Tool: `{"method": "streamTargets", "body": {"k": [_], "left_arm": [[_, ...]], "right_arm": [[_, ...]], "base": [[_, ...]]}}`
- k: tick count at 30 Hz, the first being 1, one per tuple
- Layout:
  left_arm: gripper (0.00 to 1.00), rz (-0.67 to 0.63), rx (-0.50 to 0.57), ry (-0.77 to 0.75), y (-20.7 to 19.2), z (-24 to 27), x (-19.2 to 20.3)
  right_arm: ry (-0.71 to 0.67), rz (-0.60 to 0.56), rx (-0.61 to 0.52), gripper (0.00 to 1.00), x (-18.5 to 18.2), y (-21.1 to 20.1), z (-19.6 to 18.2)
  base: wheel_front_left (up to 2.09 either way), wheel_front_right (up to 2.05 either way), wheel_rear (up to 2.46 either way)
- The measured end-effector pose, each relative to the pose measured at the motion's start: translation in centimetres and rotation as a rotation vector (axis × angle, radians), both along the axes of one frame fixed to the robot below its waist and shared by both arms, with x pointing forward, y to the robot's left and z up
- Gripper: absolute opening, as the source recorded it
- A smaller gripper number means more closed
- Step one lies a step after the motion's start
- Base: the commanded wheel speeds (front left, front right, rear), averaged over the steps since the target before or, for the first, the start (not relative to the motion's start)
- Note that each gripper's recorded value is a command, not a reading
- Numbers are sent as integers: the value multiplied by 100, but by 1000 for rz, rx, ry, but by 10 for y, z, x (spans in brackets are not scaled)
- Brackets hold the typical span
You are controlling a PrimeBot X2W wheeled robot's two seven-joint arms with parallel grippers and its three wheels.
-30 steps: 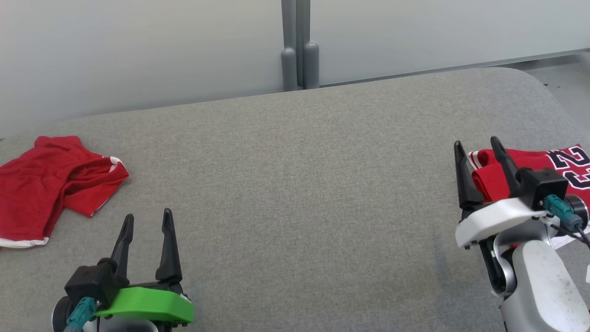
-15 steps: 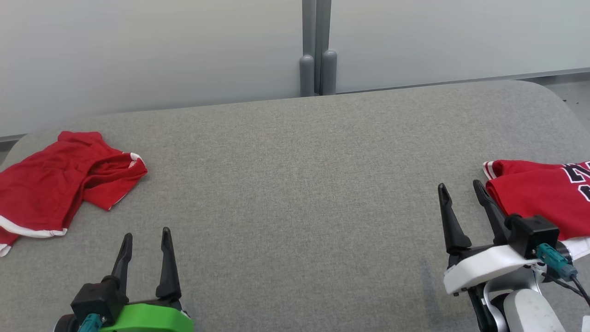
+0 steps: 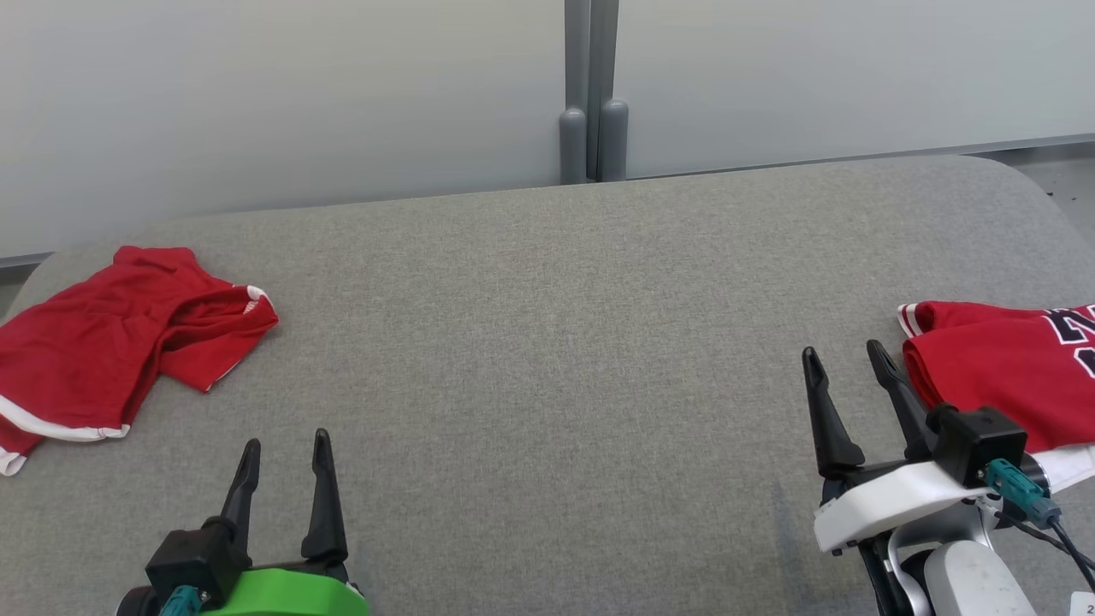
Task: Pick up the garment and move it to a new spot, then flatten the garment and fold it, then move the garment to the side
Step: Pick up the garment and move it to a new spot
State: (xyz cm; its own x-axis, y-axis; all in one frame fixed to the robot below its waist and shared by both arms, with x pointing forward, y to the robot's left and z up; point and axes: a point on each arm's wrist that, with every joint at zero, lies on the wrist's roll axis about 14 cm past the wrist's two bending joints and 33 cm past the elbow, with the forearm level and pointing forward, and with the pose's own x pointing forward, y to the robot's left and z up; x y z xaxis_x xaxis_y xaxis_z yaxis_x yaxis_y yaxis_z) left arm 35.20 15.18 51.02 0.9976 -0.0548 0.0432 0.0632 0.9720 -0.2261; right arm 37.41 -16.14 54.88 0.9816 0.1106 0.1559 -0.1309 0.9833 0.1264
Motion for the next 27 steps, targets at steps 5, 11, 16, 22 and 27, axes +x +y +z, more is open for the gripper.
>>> {"method": "streamTargets", "body": {"k": [5, 11, 16, 22, 27], "left_arm": [[100, 5, 3, 0, 2, -1, -2], [100, 44, 6, -2, 16, -1, -8], [100, 104, 12, -11, 35, 2, -19], [100, 211, 22, -13, 68, 3, -41], [100, 321, 28, -5, 99, 1, -68]], "right_arm": [[-8, 8, 2, 100, 1, 3, 2], [-19, 52, 1, 100, 5, 18, 5], [-26, 123, 2, 100, 9, 42, 7], [-27, 245, 5, 100, 17, 85, 8], [-26, 349, 10, 100, 21, 122, 7]], "base": [[0, 0, 0], [0, 0, 0], [0, 0, 0], [0, 0, 0], [0, 0, 0]]}}
